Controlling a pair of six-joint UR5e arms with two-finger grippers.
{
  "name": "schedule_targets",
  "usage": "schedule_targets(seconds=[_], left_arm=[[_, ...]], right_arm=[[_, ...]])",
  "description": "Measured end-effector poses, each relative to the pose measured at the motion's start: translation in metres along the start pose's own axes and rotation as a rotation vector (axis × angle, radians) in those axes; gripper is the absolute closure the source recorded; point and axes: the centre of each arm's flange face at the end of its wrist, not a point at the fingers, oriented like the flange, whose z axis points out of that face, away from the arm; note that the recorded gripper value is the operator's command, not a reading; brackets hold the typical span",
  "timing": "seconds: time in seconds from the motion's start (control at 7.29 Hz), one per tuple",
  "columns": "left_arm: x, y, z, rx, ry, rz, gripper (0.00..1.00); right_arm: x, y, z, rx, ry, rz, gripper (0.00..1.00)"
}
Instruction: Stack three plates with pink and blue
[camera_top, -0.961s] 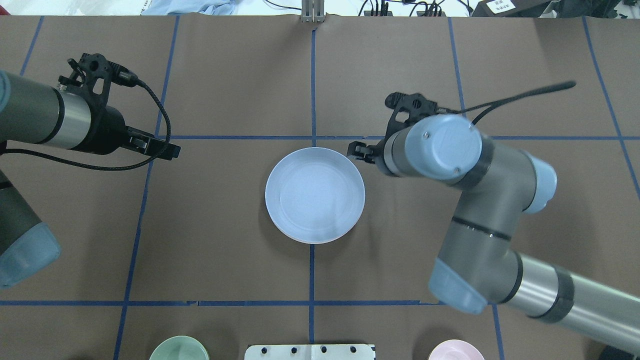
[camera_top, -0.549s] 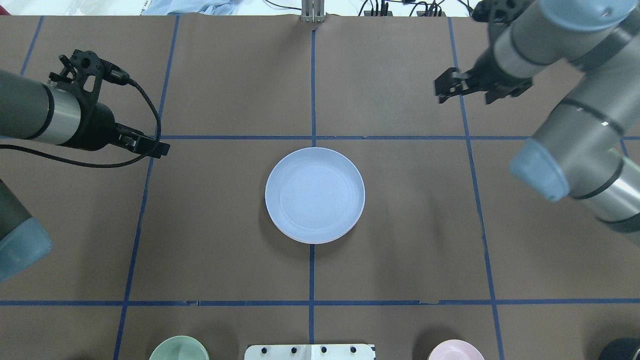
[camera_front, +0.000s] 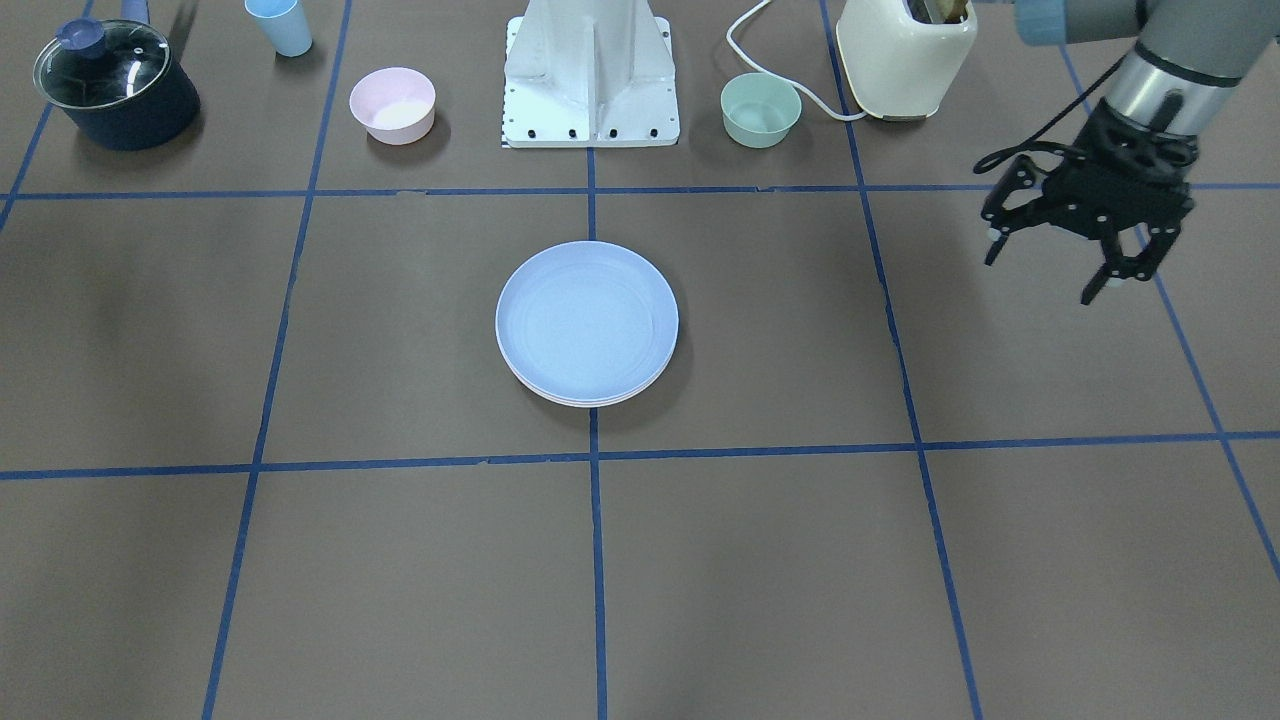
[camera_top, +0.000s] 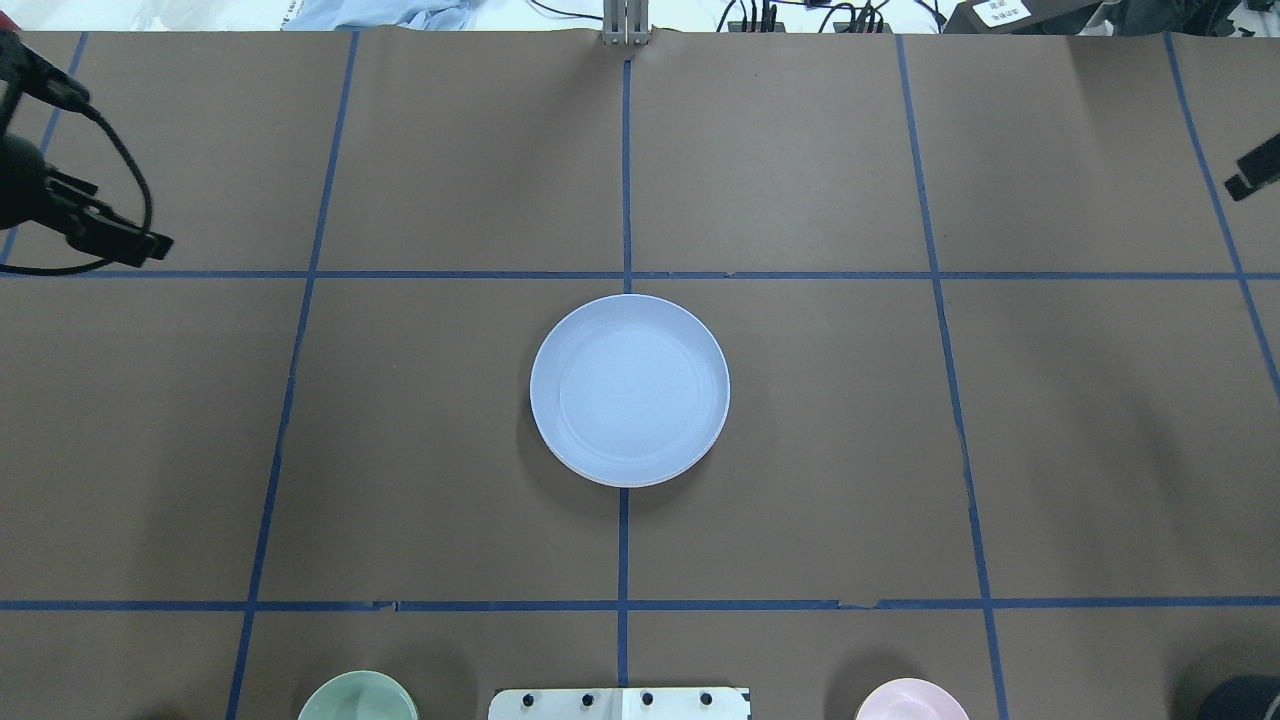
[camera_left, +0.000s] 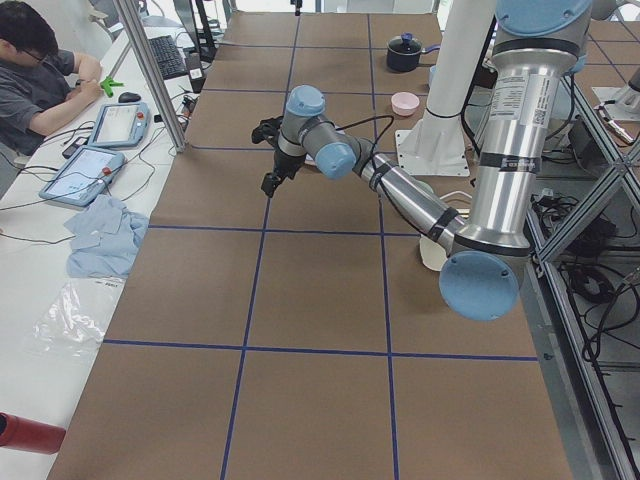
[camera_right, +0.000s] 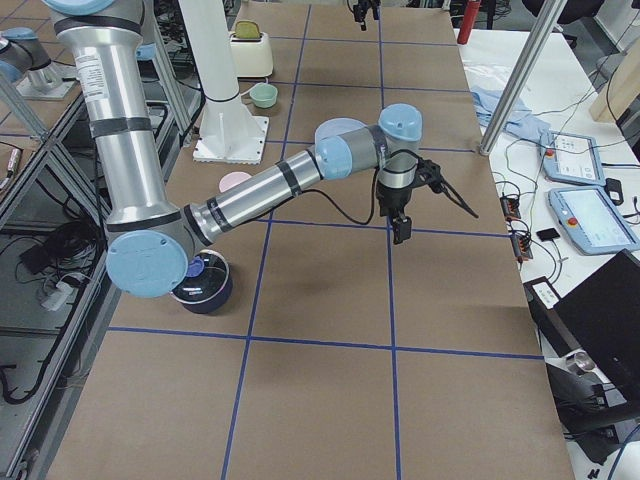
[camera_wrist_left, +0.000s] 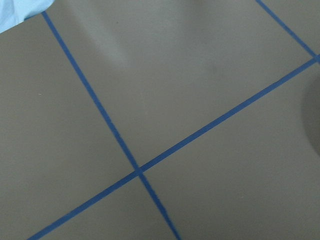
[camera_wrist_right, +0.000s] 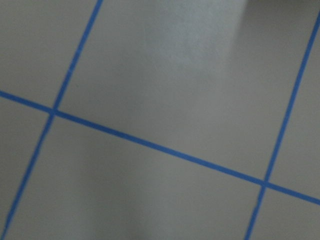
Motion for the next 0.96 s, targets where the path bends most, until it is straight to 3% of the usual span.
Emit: schedule_targets(seconds=[0.27, 0.69, 0.82, 0.96], left_arm=[[-0.073, 0.05, -0.018, -0.035, -0.045, -0.023, 0.0], [-0.172, 0.128, -0.011, -0.122, -0.124, -0.225, 0.0], [-0.197, 0.148, -0.015, -0.134, -0.12, -0.293, 0.0], [-0.214, 0.17, -0.008, -0.154, -0.058, -0.359, 0.0]], right_arm=[[0.054, 0.068, 0.026, -0.074, -0.002, 0.026, 0.0], [0.096, 0.134, 0.05, -0.142, -0.012, 0.136, 0.0], [0.105, 0.15, 0.051, -0.147, -0.025, 0.167, 0.0], [0.11, 0.163, 0.054, -0.147, -0.042, 0.187, 0.0]])
